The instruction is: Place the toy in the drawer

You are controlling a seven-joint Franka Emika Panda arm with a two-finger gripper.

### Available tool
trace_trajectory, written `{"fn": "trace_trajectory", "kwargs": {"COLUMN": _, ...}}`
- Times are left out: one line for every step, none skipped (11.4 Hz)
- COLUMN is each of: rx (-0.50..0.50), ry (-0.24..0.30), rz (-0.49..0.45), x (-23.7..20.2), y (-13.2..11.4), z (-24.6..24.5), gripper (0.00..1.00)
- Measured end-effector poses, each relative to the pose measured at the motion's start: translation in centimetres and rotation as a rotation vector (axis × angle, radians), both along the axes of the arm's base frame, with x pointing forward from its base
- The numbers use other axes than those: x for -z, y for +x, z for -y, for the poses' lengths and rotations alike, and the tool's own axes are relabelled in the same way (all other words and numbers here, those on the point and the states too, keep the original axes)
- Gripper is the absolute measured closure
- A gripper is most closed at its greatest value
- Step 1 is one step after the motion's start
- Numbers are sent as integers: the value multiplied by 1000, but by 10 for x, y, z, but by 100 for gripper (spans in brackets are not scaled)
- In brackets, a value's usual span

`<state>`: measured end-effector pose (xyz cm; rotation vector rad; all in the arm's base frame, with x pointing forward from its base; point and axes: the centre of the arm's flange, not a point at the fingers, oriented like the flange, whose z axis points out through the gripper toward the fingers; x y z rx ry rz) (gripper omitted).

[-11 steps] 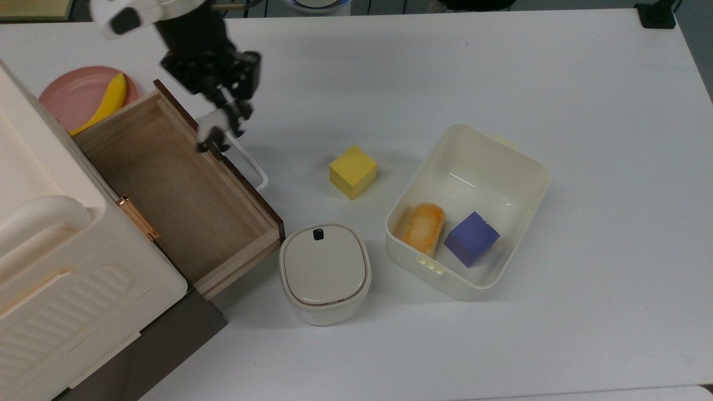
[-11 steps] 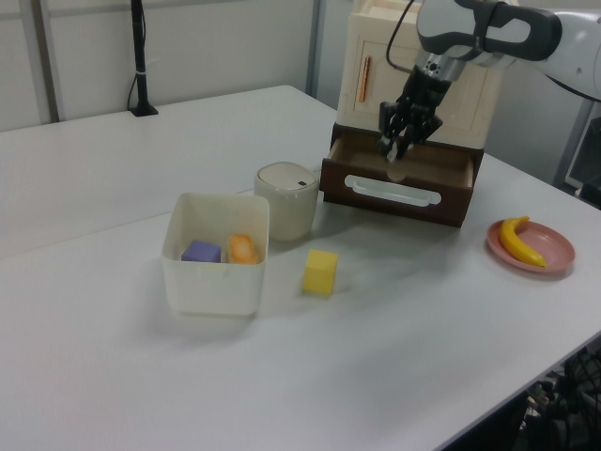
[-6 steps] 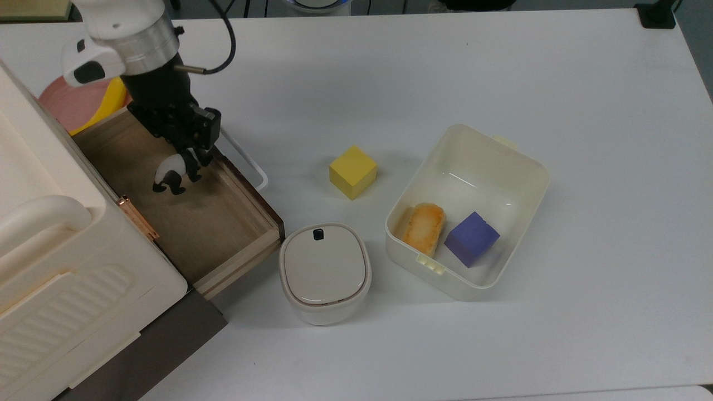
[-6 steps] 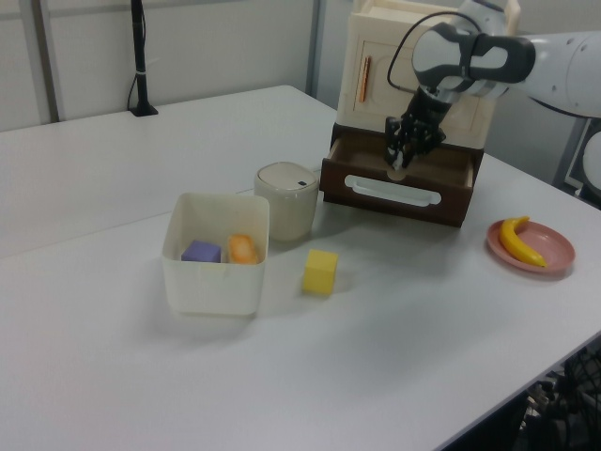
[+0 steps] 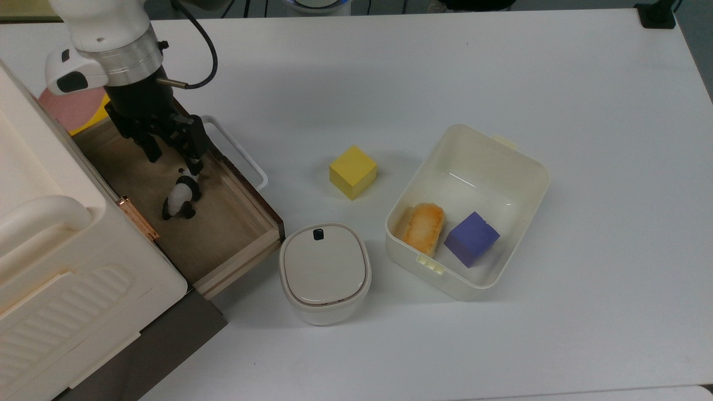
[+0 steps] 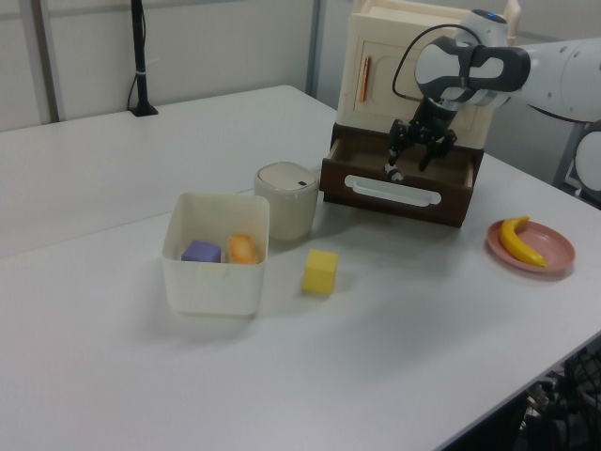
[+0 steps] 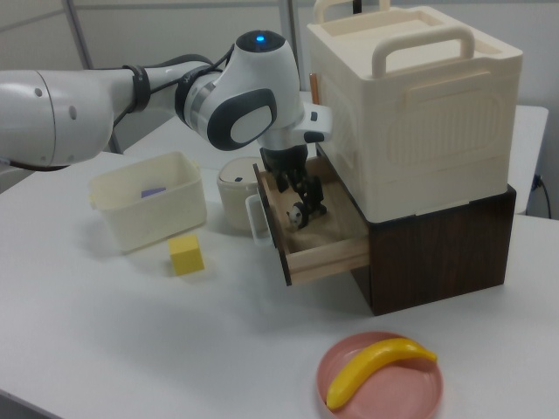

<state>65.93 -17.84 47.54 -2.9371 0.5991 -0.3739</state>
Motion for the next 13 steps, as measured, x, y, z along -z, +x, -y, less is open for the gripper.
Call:
{"fn": "trace_trajectory", "kwargs": {"rx": 3, "ry": 1, "rz": 7, "x": -5, "y": 0, "z": -2, "gripper": 2}}
{"fn": "trace_trajectory", "kwargs": {"rx": 11, "ry": 20, "rz": -14, "x": -14, "y": -3, "z": -10, "gripper": 0}}
{"fn": "trace_trajectory", "kwargs": {"rx": -2, "ry": 49, "rz": -52, "x": -28, "y": -8, "z": -28, "gripper": 0}}
{"fn": "trace_trajectory", "kwargs": {"rx": -40, "ry": 75, "rz": -92, "x": -45, "y": -15, "z": -55, "gripper": 0}}
{"fn": "trace_trajectory", "kwargs": {"rx": -99, "ry": 64, "rz": -138, "x": -62, "y": -25, "z": -90, "gripper": 0}}
{"fn": "trace_trajectory", "kwargs": {"rx": -168, "ry": 12, "rz": -179, "x": -73, "y": -33, "z": -126, "gripper": 0}}
{"fn": "trace_trajectory", "kwargs": {"rx": -240, "ry": -47, "rz": -204, "x": -76, "y": -40, "z": -162, "gripper": 0}}
{"fn": "trace_trajectory", "kwargs": {"rx": -297, "ry": -90, "rz": -223, "x": -71, "y": -46, "z": -191, "gripper": 0}}
{"fn": "trace_trajectory", "kwargs": {"rx": -332, "ry": -113, "rz": -239, "x": -67, "y": -51, "z": -206, "gripper": 0}}
{"fn": "trace_trajectory", "kwargs": {"rx": -394, "ry": -145, "rz": -270, "x": -60, "y": -59, "z": -223, "gripper": 0}}
{"fn": "trace_trajectory", "kwargs": {"rx": -440, "ry": -159, "rz": -290, "x": -55, "y": -63, "z": -230, "gripper": 0}}
{"fn": "trace_trajectory", "kwargs": {"rx": -456, "ry": -163, "rz": -292, "x": -55, "y": -63, "z": -230, "gripper": 0}}
{"fn": "trace_trajectory", "kwargs": {"rx": -453, "ry": -163, "rz": -290, "x": -57, "y": -63, "z": -225, "gripper": 0}}
